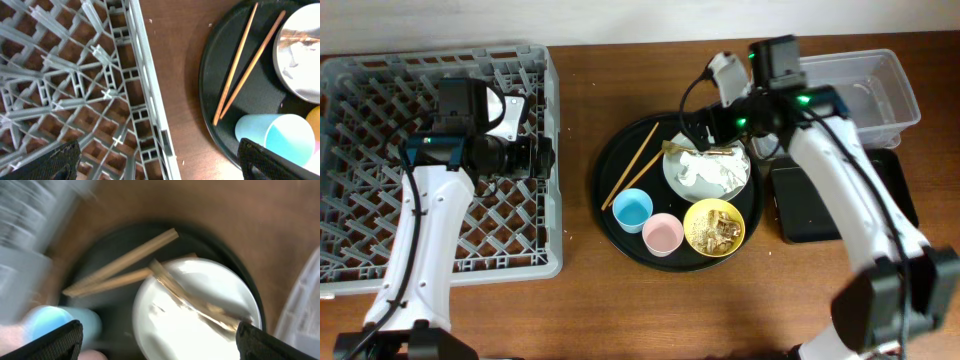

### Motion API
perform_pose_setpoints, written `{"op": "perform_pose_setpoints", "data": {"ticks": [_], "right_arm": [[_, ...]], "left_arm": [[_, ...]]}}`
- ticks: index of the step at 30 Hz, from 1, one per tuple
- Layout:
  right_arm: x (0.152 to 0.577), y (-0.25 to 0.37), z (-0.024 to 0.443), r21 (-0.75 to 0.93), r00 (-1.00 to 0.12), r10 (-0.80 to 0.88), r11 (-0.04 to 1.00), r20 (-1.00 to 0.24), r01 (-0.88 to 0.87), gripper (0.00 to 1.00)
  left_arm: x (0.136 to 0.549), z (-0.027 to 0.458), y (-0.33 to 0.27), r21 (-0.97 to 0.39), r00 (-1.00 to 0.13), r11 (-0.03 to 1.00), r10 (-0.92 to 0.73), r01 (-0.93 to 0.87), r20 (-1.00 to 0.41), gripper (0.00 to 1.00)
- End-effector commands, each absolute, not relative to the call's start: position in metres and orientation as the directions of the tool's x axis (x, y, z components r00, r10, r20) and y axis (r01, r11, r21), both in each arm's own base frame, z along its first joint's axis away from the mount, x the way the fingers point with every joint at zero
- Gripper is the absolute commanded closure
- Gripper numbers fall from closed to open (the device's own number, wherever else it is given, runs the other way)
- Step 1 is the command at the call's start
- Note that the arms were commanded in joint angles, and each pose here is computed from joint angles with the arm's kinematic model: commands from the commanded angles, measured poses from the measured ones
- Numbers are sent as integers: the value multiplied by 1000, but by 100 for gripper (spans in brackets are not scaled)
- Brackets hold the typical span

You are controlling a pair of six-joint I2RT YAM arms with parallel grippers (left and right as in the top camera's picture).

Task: Sort waste into correct bins and load items into the dishwasher rack
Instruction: 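Reach the right gripper to the plate and grasp the gold wrapper, then carry the gold wrapper to the clear bin and release it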

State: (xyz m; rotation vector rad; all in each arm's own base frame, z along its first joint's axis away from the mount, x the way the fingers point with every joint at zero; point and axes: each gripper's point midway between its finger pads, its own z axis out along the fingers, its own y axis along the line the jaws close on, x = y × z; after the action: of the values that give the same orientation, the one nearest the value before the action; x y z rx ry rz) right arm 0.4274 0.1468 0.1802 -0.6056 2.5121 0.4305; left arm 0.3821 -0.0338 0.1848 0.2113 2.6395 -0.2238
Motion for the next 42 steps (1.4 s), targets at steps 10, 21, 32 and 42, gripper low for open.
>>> {"op": "perform_pose_setpoints", "data": {"ticks": [10, 21, 32, 42], "right_arm": [[427, 139, 40, -32, -783, -585, 805, -212, -593, 4], [430, 133, 10, -14, -781, -597, 796, -180, -605, 28], [434, 130, 10, -34, -802, -567, 820, -186, -572, 91], [481, 131, 178, -76, -796, -385, 914, -467, -398, 96]], "left_arm": [[396, 207, -42, -126, -820, 968, 111, 217, -561, 1], [399, 209, -42, -123, -812, 968, 113, 221, -572, 1], [399, 209, -43, -123, -812, 968, 113, 221, -572, 1], [398, 208, -42, -123, -813, 968, 113, 221, -571, 1]]}}
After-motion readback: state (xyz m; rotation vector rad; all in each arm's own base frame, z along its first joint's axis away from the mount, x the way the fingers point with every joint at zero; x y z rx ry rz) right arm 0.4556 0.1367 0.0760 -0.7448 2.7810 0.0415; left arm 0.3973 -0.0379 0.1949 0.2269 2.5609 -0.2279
